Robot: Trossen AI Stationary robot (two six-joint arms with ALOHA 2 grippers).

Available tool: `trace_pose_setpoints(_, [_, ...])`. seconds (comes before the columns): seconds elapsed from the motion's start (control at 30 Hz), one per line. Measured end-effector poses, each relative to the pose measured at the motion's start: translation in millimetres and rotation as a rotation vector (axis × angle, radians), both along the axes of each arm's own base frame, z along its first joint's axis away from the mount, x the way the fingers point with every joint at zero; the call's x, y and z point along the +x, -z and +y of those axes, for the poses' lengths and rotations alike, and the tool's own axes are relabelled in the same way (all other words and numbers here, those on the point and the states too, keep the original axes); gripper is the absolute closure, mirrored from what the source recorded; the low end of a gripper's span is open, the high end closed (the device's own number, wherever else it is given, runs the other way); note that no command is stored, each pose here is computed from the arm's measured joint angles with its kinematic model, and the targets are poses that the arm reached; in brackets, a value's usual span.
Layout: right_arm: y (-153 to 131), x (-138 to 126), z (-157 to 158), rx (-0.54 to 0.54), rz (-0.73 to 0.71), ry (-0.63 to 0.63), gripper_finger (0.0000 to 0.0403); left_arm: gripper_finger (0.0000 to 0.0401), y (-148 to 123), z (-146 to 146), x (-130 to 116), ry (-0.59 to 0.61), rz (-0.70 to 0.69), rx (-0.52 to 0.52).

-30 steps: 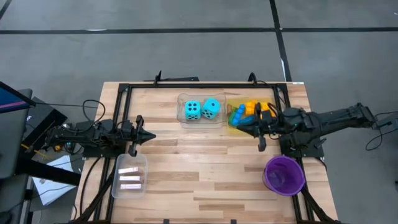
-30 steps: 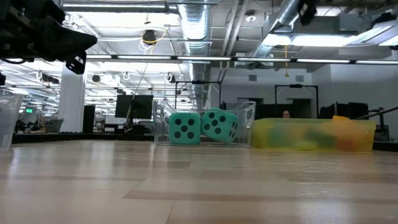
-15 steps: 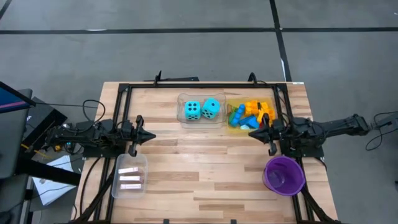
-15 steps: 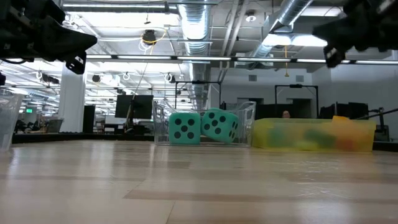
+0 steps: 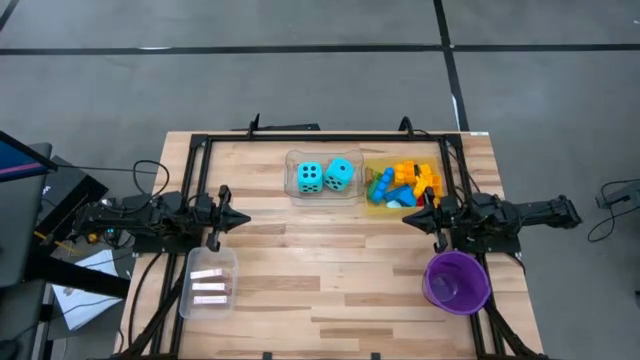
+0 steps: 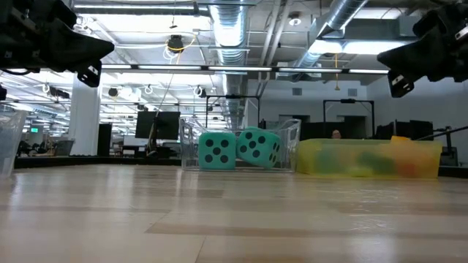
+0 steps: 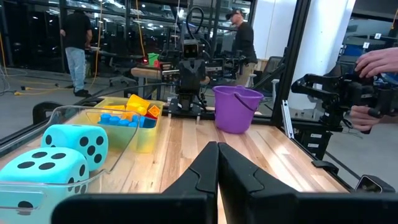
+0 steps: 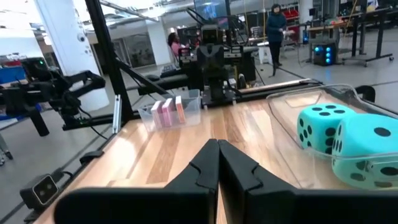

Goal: Pick & Place Toys
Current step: Return to Home Position

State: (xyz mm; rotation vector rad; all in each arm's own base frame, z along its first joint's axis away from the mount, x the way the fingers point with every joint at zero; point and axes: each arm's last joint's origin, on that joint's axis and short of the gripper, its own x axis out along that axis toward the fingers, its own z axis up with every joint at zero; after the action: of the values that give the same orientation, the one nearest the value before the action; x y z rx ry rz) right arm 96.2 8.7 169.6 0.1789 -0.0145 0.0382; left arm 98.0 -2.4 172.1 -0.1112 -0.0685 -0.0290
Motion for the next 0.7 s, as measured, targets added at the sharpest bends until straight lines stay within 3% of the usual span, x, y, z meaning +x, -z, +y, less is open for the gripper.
trace_pose_setpoints(0.23, [0.1,0.2,-2.2,-0.040,-0.002,0.023,0.0403,0.0401,0.0,0.0,0.0,0.000,0.000,0.000])
trace_pose_setpoints(0.57, [1.7,1.5,-3.9,-0.222,0.015,0.042,0.0403,0.0401,0.0,0.0,0.0,0.000,0.000,0.000])
trace_pose_setpoints(0.7, [1.9,1.5,-3.9,-0.231,0.016,0.042,0.0403,0.0401,0.1,0.0,0.0,0.000,0.000,0.000])
